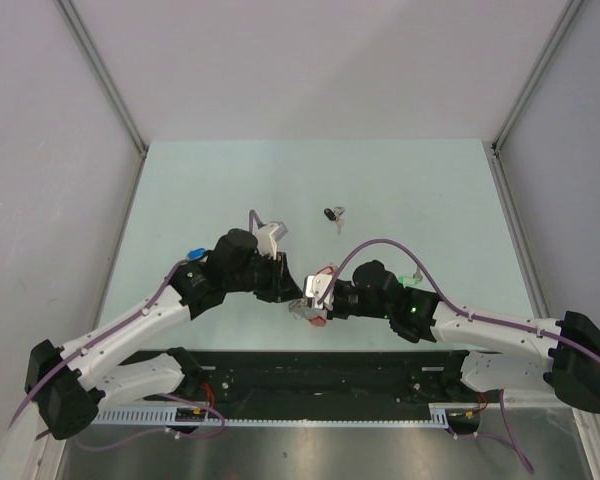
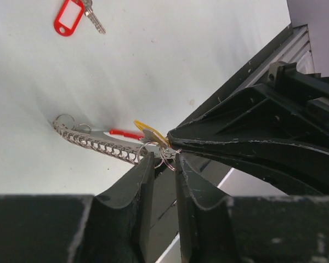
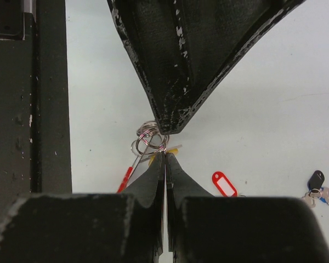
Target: Put the keys on the keyring
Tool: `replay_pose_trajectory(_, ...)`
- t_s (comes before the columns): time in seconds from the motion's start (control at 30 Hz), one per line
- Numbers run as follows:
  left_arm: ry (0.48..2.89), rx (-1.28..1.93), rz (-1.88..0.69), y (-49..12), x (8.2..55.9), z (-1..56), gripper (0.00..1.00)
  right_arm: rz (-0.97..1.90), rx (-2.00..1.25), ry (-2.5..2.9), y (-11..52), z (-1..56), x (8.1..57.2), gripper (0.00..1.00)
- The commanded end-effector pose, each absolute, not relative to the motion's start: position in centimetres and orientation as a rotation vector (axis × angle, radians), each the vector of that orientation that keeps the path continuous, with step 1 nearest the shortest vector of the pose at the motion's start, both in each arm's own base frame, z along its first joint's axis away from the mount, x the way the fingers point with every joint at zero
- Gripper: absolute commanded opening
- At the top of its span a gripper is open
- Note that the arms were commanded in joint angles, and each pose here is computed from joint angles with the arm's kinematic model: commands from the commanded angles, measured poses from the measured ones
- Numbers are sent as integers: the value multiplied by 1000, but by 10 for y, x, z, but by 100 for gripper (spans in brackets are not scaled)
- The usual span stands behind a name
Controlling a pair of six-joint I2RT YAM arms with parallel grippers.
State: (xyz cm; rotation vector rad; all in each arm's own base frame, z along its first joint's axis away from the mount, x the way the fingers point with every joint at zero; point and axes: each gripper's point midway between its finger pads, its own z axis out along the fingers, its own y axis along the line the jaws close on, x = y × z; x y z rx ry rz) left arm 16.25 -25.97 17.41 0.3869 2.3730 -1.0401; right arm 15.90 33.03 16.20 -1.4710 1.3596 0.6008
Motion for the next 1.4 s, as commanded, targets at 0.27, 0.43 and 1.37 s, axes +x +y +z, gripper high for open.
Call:
replay_pose_trajectory(0.27, 2407, 405, -1131, -272, 151, 180, 22, 596, -1447, 1335, 333, 170, 161, 0)
replay_pose_trajectory(0.43, 2413, 407, -1137, -274, 150, 179, 22, 596, -1447, 1335, 333, 170, 161, 0)
replay_pose_trajectory(1.37, 2472, 390, -1019, -261, 152, 158, 14, 589, -1434, 1332, 330, 175, 162, 0)
